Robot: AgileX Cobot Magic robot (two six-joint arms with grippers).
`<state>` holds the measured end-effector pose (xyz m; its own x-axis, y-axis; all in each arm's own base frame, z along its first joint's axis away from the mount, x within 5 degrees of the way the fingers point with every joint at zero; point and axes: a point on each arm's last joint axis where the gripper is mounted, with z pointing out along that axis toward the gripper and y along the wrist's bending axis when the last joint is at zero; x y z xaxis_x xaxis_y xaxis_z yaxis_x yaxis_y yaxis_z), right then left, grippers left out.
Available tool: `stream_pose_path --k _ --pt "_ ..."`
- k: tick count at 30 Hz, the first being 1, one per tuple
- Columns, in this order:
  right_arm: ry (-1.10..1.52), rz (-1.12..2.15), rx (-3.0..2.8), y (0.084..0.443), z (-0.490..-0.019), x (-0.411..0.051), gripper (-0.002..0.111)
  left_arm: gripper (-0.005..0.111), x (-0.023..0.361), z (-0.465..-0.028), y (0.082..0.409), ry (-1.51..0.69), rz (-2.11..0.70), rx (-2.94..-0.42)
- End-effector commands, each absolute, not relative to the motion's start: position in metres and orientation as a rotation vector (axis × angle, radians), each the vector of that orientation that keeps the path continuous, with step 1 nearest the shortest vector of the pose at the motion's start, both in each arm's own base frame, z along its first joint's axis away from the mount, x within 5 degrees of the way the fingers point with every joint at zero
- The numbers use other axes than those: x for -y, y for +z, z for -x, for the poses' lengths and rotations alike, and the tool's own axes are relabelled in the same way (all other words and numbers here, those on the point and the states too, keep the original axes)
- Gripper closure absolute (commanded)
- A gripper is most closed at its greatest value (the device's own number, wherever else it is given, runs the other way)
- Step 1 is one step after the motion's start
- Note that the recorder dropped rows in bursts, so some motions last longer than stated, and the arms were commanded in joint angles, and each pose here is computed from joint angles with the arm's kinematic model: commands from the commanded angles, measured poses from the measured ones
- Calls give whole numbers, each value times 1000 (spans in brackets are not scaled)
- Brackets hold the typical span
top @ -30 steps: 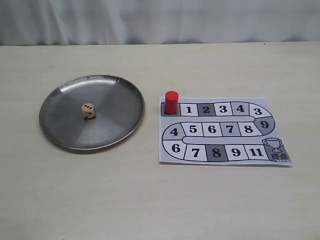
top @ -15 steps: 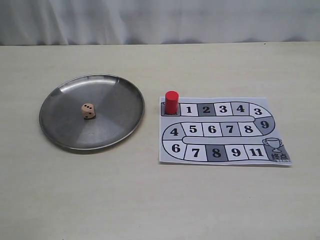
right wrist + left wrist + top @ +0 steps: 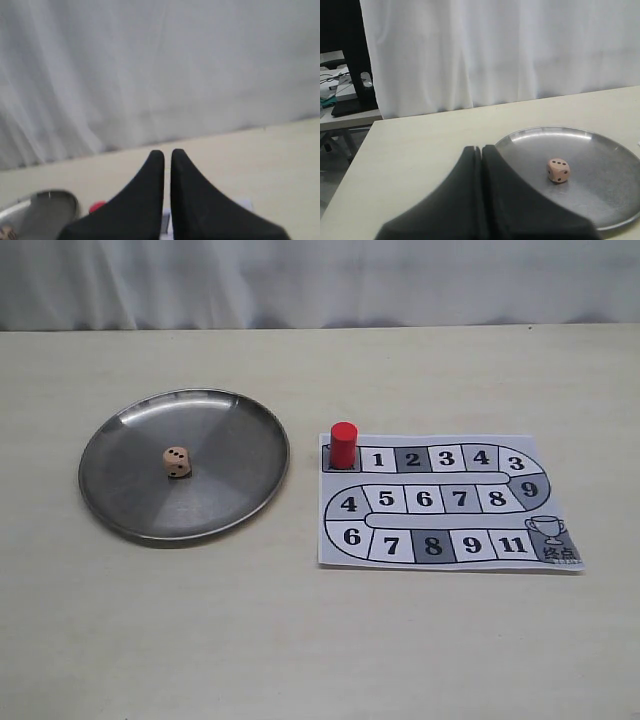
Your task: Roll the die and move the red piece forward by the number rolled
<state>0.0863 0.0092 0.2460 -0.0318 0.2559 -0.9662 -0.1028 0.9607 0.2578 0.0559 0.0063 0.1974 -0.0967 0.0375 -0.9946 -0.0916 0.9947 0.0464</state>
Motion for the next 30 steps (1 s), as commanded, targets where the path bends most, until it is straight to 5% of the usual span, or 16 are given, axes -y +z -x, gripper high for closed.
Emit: stream_pose_path --k 1,15,24,30 --pt "244 -110 -1866 229 -122 -15 104 107 -6 -56 198 110 45 -1656" --pt "355 255 -2359 201 -224 -108 103 107 -6 -56 198 110 45 -1656" --pt "430 570 -2328 202 -307 -226 50 107 -6 -56 198 110 45 -1656" --pt "440 879 -2341 168 -359 -322 42 107 -6 -56 198 110 45 -1656"
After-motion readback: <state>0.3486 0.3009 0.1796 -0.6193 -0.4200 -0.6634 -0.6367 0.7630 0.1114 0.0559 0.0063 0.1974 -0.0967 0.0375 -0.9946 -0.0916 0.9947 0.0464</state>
